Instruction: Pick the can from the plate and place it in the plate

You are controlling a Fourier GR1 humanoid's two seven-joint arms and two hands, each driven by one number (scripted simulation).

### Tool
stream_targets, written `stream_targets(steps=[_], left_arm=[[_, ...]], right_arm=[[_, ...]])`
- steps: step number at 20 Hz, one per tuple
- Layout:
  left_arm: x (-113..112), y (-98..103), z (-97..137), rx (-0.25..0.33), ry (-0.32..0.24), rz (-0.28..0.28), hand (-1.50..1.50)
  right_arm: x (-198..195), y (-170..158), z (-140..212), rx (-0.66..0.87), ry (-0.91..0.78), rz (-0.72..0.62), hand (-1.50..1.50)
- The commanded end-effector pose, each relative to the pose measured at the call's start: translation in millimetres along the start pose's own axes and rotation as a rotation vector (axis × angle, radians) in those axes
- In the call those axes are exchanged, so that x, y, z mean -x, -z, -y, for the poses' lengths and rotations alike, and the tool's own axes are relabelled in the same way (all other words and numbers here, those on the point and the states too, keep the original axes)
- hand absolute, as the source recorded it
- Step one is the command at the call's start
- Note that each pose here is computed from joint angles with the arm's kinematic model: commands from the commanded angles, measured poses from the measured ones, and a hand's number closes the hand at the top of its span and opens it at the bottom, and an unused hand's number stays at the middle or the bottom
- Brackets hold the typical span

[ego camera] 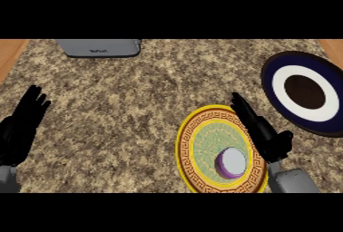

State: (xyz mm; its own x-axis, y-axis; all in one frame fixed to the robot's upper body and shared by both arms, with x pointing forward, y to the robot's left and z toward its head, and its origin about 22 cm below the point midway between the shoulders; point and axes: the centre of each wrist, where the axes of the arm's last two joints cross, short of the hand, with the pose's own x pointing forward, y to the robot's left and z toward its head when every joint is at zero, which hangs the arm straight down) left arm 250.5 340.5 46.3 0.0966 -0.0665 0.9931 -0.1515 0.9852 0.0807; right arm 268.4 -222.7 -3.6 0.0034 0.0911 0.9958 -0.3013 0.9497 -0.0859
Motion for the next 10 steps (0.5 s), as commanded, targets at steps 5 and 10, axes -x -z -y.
stream_targets(steps=[5, 10], left_arm=[[-2, 19, 25, 0.044, 0.104, 0.025, 0.0], [5, 18, 45, 0.098, 0.095, -0.049, 0.0]], right_arm=[[-61, 42, 1, -0.583, 0.06, 0.206, 1.5], [-49, 34, 69, -0.266, -0.026, 0.402, -1.5]])
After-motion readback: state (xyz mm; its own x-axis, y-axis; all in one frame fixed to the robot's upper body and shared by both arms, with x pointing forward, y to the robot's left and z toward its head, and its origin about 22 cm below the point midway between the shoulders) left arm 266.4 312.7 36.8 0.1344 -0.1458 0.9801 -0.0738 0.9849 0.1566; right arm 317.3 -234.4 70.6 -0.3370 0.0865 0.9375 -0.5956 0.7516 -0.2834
